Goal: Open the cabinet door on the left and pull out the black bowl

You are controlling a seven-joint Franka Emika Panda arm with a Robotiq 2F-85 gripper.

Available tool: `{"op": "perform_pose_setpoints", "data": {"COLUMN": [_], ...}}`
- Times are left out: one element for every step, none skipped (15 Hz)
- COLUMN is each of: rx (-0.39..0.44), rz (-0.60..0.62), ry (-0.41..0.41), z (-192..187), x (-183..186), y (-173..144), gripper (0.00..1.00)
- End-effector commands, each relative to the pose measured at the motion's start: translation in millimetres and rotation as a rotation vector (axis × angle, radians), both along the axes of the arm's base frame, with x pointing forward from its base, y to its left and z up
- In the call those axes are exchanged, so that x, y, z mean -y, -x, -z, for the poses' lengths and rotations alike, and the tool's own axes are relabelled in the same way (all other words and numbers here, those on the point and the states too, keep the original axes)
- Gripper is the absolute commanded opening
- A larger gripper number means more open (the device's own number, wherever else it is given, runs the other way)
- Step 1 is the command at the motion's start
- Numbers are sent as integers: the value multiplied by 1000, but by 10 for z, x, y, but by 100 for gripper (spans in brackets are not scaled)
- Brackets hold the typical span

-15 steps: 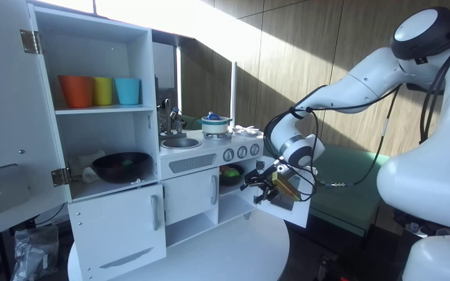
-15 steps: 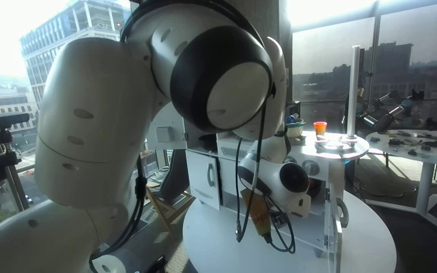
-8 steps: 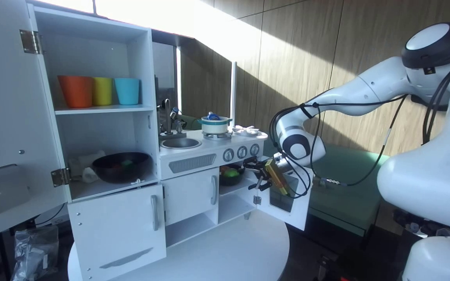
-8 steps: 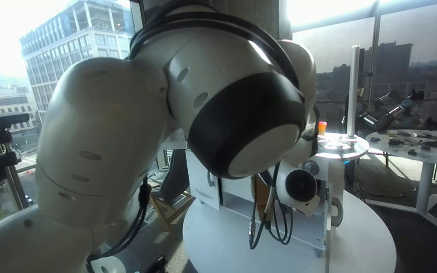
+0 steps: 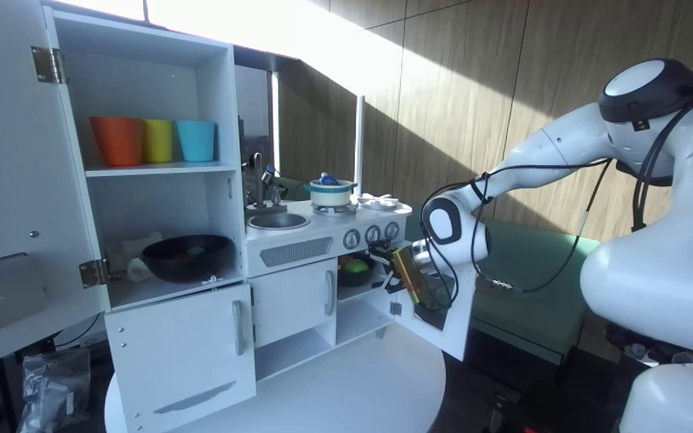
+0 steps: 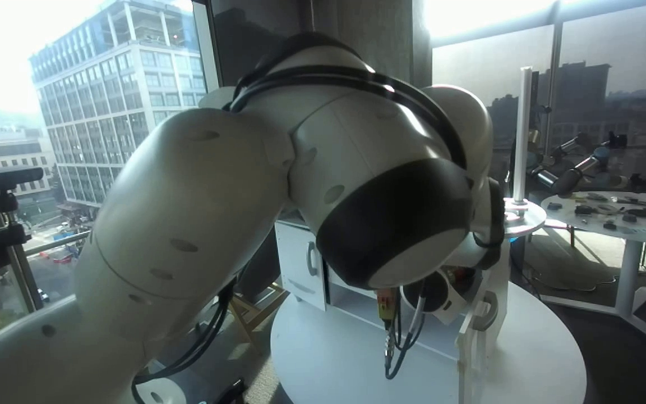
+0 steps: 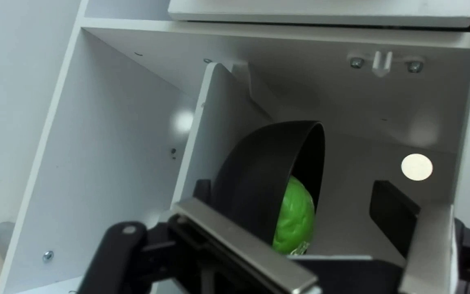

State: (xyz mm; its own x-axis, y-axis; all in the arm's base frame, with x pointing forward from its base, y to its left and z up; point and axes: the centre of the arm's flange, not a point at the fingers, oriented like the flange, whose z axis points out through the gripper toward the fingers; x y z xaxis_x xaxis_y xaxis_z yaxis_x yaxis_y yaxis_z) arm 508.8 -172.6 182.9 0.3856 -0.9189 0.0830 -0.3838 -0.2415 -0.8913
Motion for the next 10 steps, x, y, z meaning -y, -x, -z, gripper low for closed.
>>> {"op": "perform_pose_setpoints", "data": {"rx": [-30, -44, -41, -24, 1, 16, 30, 34, 52, 70], "rz": [93, 114, 129, 128, 136, 143, 146, 147, 143, 134], "ry": [21, 28, 36, 44, 55, 68, 78, 90, 105, 122], "z": [326, 404, 466, 502, 522, 539, 536, 534, 535, 561], "x": [-163, -173, -185, -206, -254, -301, -351, -405, -449, -455], "y": [-199, -181, -178, -166, -163, -160, -138, -108, -71, -12], "gripper": [100, 100, 100, 100, 100, 100, 100, 100, 100, 100]}}
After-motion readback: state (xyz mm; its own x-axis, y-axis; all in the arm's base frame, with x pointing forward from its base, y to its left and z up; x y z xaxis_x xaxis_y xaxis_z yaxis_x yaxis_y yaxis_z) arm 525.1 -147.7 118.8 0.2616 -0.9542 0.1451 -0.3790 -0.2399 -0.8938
